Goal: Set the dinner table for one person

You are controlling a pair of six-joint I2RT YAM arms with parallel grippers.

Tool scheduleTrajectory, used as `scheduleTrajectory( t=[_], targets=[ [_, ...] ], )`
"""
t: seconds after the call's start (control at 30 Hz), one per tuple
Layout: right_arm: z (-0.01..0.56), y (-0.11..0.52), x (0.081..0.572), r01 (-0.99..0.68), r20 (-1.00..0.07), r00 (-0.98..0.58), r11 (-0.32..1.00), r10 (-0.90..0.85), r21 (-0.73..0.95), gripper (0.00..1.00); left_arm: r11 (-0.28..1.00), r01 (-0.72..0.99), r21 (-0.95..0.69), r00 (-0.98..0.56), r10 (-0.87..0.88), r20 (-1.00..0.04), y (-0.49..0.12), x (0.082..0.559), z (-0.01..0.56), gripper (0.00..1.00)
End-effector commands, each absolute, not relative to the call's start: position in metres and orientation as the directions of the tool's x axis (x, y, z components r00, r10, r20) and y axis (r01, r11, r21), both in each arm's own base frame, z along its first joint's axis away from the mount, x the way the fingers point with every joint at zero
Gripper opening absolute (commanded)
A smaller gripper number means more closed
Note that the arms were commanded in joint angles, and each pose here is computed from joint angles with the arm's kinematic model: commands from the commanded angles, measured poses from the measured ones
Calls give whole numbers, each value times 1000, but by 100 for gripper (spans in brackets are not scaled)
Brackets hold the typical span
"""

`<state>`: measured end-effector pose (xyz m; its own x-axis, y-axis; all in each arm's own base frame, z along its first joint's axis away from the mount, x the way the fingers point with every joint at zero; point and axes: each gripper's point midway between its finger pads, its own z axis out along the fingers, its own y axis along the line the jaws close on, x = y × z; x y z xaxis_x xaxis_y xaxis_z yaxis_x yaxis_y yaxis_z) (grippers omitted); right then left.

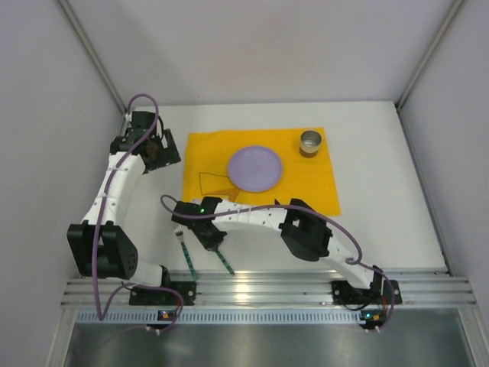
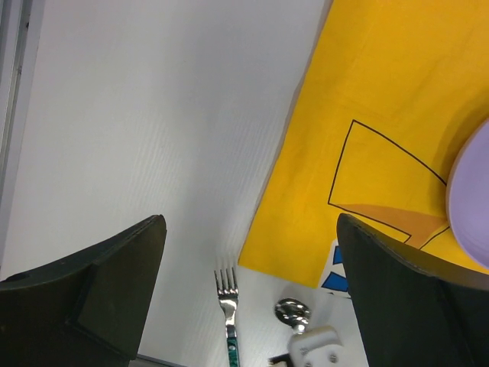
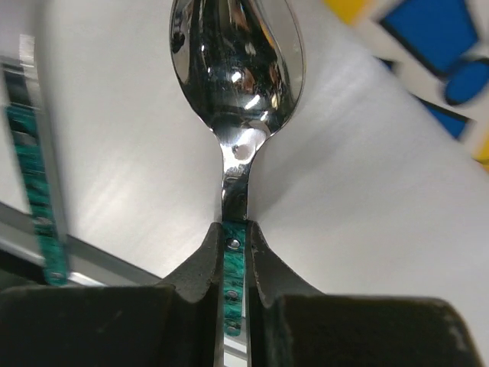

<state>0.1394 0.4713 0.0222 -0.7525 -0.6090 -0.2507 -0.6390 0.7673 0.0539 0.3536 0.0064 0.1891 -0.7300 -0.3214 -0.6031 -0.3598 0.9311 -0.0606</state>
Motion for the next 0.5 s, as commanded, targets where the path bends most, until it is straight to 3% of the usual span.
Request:
scheduleTrajectory(
  t=[0.0,0.2,0.33,0.47],
  targets=[
    [96,420,193,-565,-388,-746,823,-541,-62,0,935,-343,-93,-688,-317,-653,6,360,207,99],
    [187,305,269,-350,-523,-793,936,-312,-26,0,920,-344,-189,-713,-387,-584,-14,342,185,99],
    [183,222,318,-215,-517,-828,974,-218,-66,0,914,-315,-257,-728,-407,-552,-30,326,169,99],
    [162,195,352,-156,-492,-854,985,-170,-69,0,904,-310,-294,-766,-421,-486,-44,308,148,99]
  ],
)
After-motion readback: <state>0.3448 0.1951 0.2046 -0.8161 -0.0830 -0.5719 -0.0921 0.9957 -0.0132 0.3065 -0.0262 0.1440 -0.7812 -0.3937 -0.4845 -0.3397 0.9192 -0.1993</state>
